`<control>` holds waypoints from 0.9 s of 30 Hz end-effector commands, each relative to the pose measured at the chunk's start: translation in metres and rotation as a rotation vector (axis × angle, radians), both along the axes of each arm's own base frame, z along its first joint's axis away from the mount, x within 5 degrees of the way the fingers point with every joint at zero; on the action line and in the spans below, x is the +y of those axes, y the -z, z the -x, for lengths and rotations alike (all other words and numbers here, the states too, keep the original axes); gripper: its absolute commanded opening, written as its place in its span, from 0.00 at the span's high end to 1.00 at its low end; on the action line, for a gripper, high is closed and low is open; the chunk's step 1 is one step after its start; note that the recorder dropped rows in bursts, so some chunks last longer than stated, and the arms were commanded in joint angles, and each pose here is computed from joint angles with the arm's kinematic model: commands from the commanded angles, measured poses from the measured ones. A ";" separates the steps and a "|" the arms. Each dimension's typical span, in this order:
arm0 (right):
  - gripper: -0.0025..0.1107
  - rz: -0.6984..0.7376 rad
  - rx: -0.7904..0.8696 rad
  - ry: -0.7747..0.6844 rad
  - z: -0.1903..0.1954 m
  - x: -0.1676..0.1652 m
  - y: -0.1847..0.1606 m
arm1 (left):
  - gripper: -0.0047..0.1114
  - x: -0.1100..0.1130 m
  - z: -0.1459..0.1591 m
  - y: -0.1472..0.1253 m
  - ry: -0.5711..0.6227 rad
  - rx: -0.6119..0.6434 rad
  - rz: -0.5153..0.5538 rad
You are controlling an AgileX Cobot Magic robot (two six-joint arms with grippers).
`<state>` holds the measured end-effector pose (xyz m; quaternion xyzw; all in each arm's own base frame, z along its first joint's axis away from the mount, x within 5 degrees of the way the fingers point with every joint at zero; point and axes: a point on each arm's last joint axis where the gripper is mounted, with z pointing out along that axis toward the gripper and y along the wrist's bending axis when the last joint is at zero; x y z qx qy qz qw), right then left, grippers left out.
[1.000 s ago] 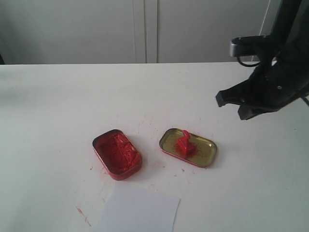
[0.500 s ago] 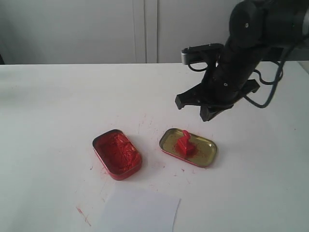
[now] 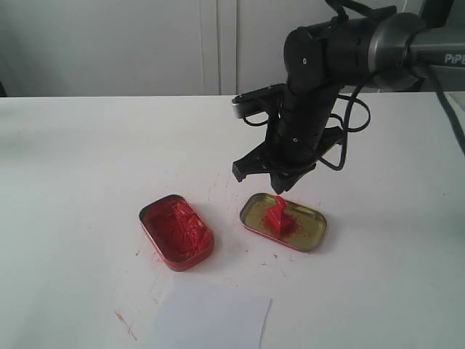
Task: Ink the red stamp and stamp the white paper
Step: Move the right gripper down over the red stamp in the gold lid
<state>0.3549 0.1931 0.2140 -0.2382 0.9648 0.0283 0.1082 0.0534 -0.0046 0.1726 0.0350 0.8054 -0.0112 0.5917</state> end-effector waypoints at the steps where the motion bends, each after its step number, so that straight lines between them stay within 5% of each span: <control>1: 0.75 0.016 -0.003 0.003 -0.003 0.000 0.003 | 0.96 0.000 0.000 0.001 -0.002 -0.004 0.009; 7: 0.67 0.021 0.003 0.004 -0.006 0.002 0.013 | 0.96 0.000 0.000 0.001 -0.002 -0.004 0.009; 27: 0.67 0.070 -0.003 0.040 -0.013 0.000 0.031 | 0.96 0.000 0.000 0.001 -0.002 -0.004 0.009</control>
